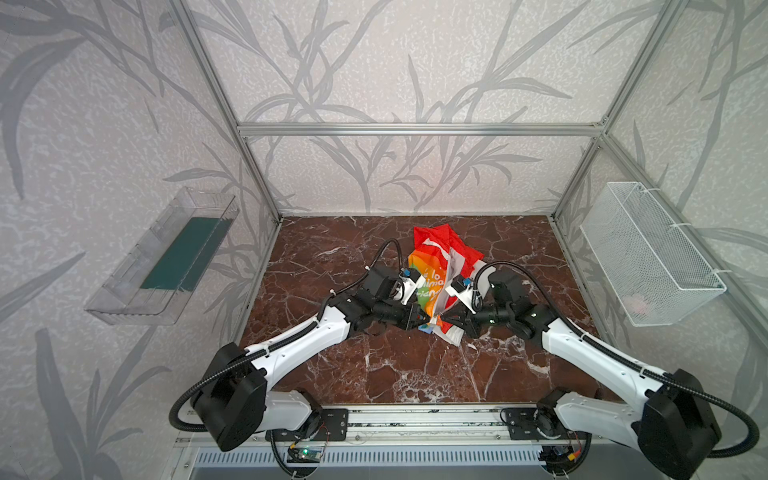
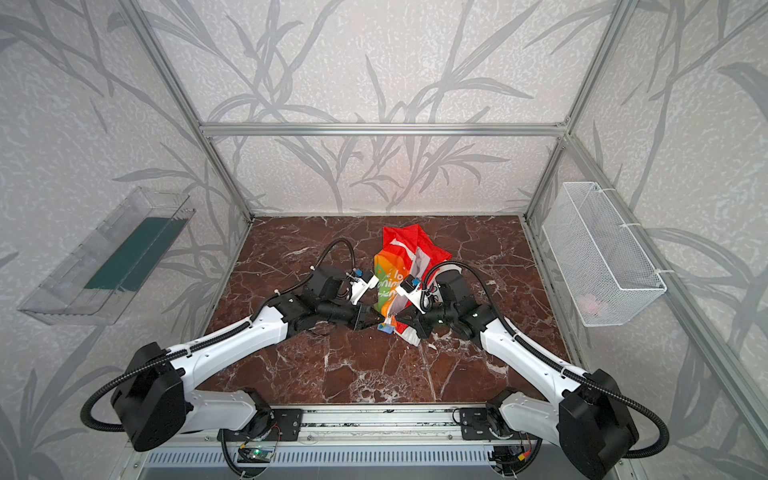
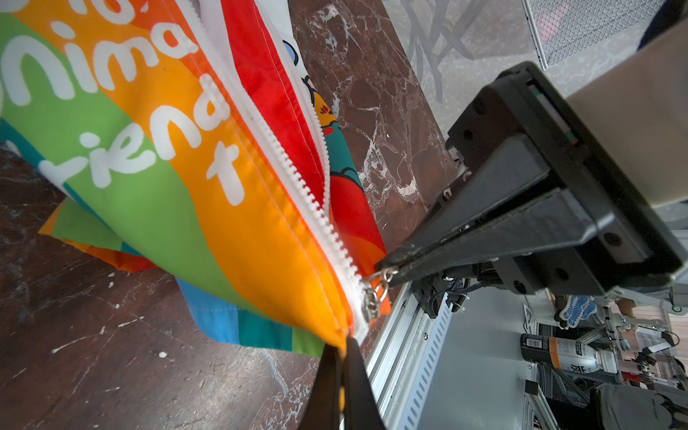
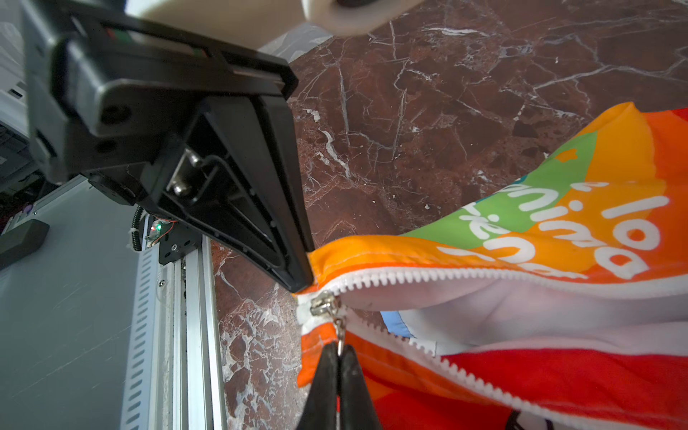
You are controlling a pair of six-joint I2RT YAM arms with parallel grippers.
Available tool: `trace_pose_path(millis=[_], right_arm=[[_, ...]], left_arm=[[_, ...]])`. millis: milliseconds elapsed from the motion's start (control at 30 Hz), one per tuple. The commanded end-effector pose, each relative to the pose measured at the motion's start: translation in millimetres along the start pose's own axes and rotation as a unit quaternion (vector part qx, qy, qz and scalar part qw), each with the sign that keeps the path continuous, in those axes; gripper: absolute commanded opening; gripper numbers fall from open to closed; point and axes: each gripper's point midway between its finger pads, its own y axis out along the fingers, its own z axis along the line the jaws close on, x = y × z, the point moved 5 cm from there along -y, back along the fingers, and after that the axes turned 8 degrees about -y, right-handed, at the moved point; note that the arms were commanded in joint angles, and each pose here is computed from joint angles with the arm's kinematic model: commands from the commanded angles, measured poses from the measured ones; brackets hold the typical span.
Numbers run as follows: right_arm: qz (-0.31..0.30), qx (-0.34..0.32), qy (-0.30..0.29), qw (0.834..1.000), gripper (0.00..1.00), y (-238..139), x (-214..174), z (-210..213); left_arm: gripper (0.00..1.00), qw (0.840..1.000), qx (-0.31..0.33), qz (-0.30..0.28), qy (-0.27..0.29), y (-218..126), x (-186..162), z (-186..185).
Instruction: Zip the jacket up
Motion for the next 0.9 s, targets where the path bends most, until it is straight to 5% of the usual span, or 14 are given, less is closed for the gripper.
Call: trace_pose_path(millis=[0,500,867], right_arm=[[-0.029,0.031,-0.032,0.999,0.09,1.3,13.9,9.0],[-0.007,0.011,-0.040,0.999,0.25,3.8,8.2,4.1],[-0.007,0.010,-0.040,0.999,0.24,11.8,10.7,0.4]], left_arm=[[0.00,1.000,0.011,0.017,-0.013,-0.5,-10.4,5.6],[0.00,1.000,0.012,0.015,-0.014,-1.7,-11.1,5.3],[0.00,1.000,0.015,0.013,-0.015,-3.1,-12.5,6.1]])
